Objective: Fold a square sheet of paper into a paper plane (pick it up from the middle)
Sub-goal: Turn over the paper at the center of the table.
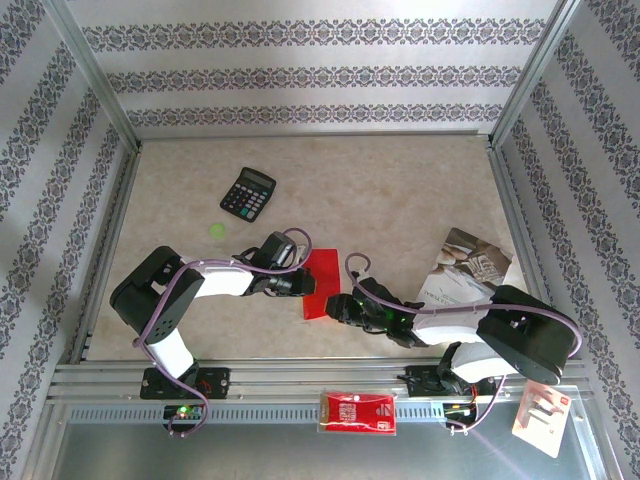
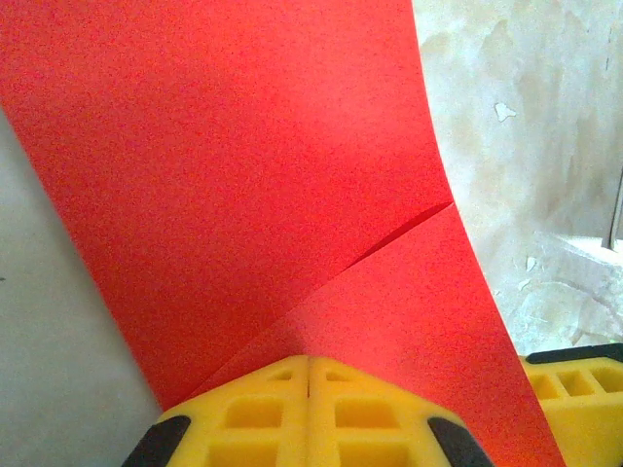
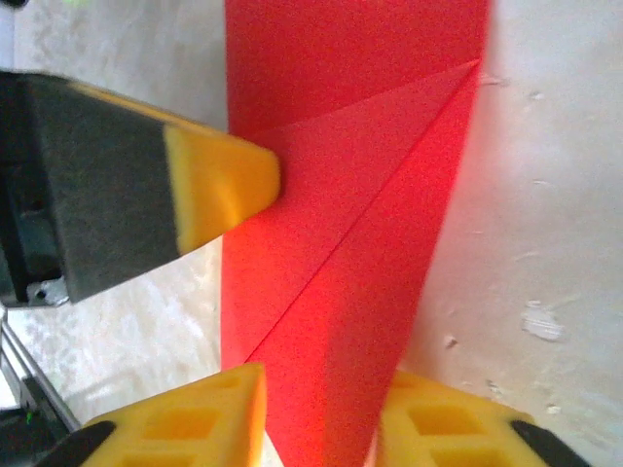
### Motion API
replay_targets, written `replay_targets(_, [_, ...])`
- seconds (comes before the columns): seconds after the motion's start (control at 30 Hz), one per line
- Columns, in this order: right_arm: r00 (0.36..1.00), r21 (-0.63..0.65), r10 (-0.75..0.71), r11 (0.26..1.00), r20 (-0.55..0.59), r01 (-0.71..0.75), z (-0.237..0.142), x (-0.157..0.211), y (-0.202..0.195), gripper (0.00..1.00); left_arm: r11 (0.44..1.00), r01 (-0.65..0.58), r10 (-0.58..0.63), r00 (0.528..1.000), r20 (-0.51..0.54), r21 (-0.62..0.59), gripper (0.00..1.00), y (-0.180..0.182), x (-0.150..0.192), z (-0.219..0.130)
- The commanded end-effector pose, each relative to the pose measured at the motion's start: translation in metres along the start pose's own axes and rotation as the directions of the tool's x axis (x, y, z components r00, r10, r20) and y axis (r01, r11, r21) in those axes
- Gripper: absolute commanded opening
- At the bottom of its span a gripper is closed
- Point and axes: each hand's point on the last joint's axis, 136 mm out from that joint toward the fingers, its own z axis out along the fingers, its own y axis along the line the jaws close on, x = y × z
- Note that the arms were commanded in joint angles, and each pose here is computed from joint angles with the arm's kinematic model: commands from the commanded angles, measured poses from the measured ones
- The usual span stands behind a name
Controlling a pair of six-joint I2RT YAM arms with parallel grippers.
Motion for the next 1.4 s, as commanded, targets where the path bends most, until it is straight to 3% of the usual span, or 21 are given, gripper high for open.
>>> replay_targets(0.0, [0.998,0.032,0.022,0.999,0.065,-0.024,-0.003,-0.006,-0.008,0.29,0.993,0.049,-0.059,0.994,-0.093,-0.109,0.0,0.036,0.033,0.005])
replay_targets(0.3, [0.993,0.04,0.03,0.999,0.111,-0.034,-0.01,-0.007,-0.011,0.22,0.993,0.049,-0.06,0.994,-0.095,-0.112,0.0,0.036,0.033,0.005])
replay_targets(0.6, [0.992,0.065,0.015,0.998,0.129,-0.024,-0.01,-0.007,-0.013,0.0,0.994,0.055,-0.062,0.995,-0.082,-0.093,0.01,0.029,0.027,0.004])
replay_targets(0.67, [0.991,0.079,-0.016,0.997,0.134,0.005,-0.012,-0.01,-0.012,0.0,0.997,0.061,-0.063,0.996,-0.063,-0.039,0.1,0.014,0.019,0.001])
replay_targets(0.77, [0.989,0.128,-0.063,0.991,0.133,0.046,-0.02,-0.02,-0.017,0.0,0.995,0.069,-0.069,0.998,0.0,0.066,0.31,-0.014,-0.002,-0.012])
replay_targets(0.97, [0.98,0.202,-0.168,0.969,0.111,0.143,-0.058,-0.061,-0.021,0.0,0.974,0.083,-0.111,0.986,0.124,0.213,0.51,-0.047,-0.045,-0.066])
replay_targets(1.07, [0.948,0.295,-0.311,0.913,0.06,0.281,-0.087,-0.084,-0.015,0.0,0.973,0.107,-0.149,0.968,0.201,0.206,0.55,-0.036,-0.059,-0.098])
replay_targets(1.17, [0.885,0.388,-0.46,0.803,-0.077,0.451,-0.101,-0.09,-0.007,0.0,0.981,0.137,-0.171,0.947,0.272,0.138,0.57,-0.015,-0.063,-0.124])
replay_targets(1.27, [0.785,0.413,-0.577,0.673,-0.224,0.613,-0.093,-0.08,0.004,0.0,0.982,0.171,-0.186,0.932,0.311,0.074,0.59,0.005,-0.061,-0.14])
replay_targets(1.37, [0.718,0.361,-0.602,0.621,-0.349,0.696,-0.072,-0.055,0.014,0.0,0.977,0.21,-0.212,0.925,0.316,0.041,0.58,0.017,-0.057,-0.146])
